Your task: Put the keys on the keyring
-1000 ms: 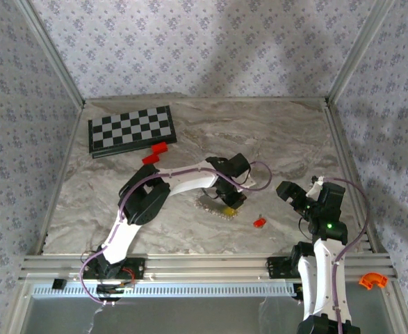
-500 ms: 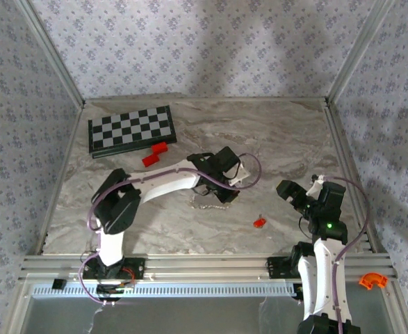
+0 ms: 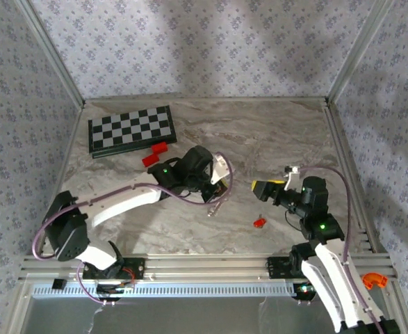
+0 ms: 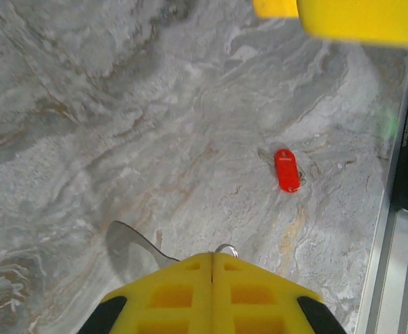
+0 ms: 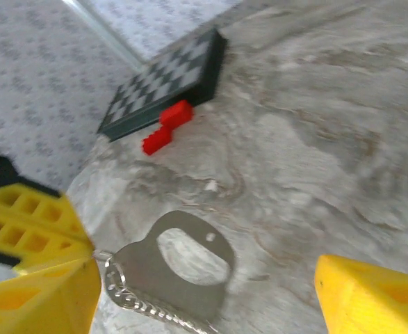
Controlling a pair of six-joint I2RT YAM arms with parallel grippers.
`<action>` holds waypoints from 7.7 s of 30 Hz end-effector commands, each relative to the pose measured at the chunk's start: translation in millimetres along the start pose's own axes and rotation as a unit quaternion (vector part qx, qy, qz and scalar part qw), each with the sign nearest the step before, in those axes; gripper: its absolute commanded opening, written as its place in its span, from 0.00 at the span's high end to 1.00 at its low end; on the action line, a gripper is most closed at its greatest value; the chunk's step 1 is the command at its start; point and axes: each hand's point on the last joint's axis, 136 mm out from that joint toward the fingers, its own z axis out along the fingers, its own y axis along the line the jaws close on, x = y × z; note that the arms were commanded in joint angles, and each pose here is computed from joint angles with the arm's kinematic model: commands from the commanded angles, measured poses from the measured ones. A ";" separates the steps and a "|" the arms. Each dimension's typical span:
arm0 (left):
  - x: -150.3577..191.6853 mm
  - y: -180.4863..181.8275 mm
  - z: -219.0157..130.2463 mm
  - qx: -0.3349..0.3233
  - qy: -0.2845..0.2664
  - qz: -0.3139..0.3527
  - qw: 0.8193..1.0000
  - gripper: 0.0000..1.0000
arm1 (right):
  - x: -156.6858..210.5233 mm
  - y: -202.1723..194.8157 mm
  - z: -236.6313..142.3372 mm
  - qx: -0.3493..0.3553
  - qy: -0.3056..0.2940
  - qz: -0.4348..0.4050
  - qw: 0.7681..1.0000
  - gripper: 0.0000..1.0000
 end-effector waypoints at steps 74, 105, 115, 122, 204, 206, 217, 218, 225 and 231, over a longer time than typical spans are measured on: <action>-70.0 -65.3 -114.8 0.130 -0.219 0.120 0.960 1.00 | 1.0 163.4 -1.1 -0.269 -0.045 -0.298 0.915 0.64; -61.3 -77.6 -109.9 0.155 -0.206 0.127 0.958 1.00 | 1.2 166.9 -2.9 -0.272 -0.064 -0.312 0.908 1.00; -52.6 -60.3 -117.7 0.103 -0.205 0.115 0.967 0.65 | -3.2 152.7 -12.5 -0.221 -0.073 -0.351 0.907 1.00; -33.3 -59.9 -123.9 0.094 -0.196 0.104 0.971 0.31 | -8.4 160.9 -20.6 -0.213 -0.059 -0.396 0.891 1.00; -54.3 -107.3 -160.9 0.136 -0.286 0.213 0.924 1.00 | -5.0 224.8 -44.4 -0.252 -0.022 -0.532 0.808 0.69; -53.7 -109.9 -163.4 0.142 -0.288 0.216 0.922 1.00 | -5.9 223.9 -45.9 -0.251 -0.028 -0.530 0.810 0.67; -53.6 -115.3 -172.4 0.153 -0.299 0.218 0.916 1.00 | 0.6 227.9 -52.8 -0.278 -0.031 -0.521 0.806 0.71; -53.4 -115.1 -171.7 0.153 -0.298 0.218 0.917 1.00 | 0.2 228.8 -53.3 -0.280 -0.032 -0.520 0.806 0.71; -53.8 -114.7 -171.8 0.152 -0.298 0.217 0.917 1.00 | 3.3 234.9 -51.6 -0.298 -0.035 -0.510 0.806 0.77; -52.7 -115.1 -171.2 0.154 -0.297 0.215 0.917 1.00 | 6.0 235.0 -49.0 -0.301 -0.032 -0.507 0.807 0.81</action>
